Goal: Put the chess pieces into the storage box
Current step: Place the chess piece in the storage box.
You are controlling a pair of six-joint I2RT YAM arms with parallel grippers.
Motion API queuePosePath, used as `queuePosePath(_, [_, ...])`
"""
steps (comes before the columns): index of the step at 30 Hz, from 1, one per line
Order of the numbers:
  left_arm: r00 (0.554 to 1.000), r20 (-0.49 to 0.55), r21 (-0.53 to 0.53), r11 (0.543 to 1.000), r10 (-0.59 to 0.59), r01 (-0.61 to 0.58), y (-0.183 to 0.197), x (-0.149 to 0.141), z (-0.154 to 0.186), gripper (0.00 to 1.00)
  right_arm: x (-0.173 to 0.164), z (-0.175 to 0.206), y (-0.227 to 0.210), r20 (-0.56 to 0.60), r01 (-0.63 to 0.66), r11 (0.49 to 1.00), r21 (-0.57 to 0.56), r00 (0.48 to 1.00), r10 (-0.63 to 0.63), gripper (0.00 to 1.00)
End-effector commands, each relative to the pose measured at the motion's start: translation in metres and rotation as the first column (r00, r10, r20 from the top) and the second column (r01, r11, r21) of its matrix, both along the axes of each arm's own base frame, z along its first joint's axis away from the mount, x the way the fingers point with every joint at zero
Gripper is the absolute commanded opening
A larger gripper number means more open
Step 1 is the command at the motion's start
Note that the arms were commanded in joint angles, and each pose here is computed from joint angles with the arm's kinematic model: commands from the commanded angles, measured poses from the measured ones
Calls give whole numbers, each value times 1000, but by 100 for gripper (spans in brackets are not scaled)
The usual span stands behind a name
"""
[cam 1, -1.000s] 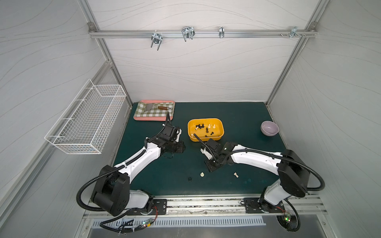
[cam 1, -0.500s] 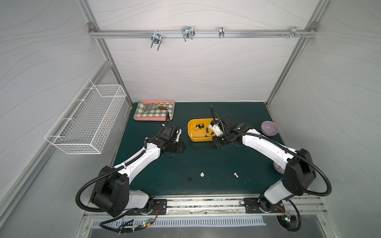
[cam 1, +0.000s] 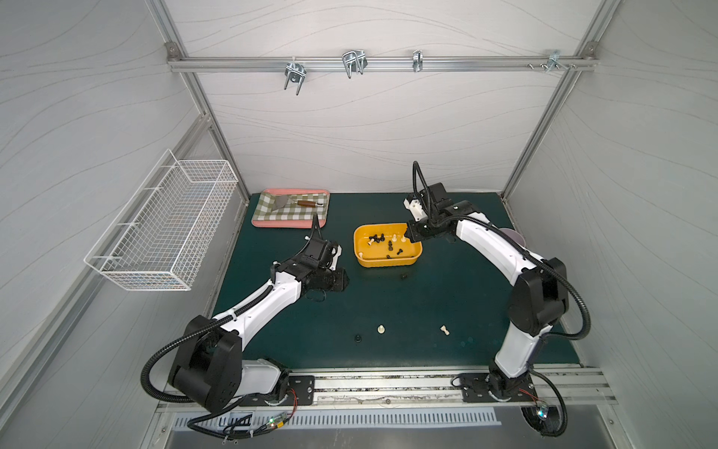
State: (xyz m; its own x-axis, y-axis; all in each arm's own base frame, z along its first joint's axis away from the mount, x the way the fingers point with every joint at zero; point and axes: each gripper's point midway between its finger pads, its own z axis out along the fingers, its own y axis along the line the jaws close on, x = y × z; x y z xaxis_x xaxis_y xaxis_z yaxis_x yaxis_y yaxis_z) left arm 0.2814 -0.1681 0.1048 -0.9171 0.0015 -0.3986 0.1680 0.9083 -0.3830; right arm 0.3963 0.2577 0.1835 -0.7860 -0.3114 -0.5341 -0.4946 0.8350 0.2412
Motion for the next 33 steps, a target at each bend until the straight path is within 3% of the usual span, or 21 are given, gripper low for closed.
queuePosePath(1, [1000, 24, -23, 1000, 3, -2, -2, 0, 10, 37, 7, -6, 1, -15, -23, 1000, -7, 1000, 23, 6])
queuePosePath(10, [1000, 19, -27, 1000, -4, 5, -3, -2, 10, 37, 16, -27, -5, -53, -5, 999, -33, 999, 4, 9])
queuePosePath(27, [1000, 22, -21, 1000, 2, -2, -1, -5, 8, 37, 20, -27, -8, -50, 5, 1000, -30, 999, -7, 17])
queuePosePath(33, [1000, 16, -16, 1000, 2, -1, 1, -8, 7, 37, 20, -24, -8, -45, 7, 1000, -26, 999, -8, 26])
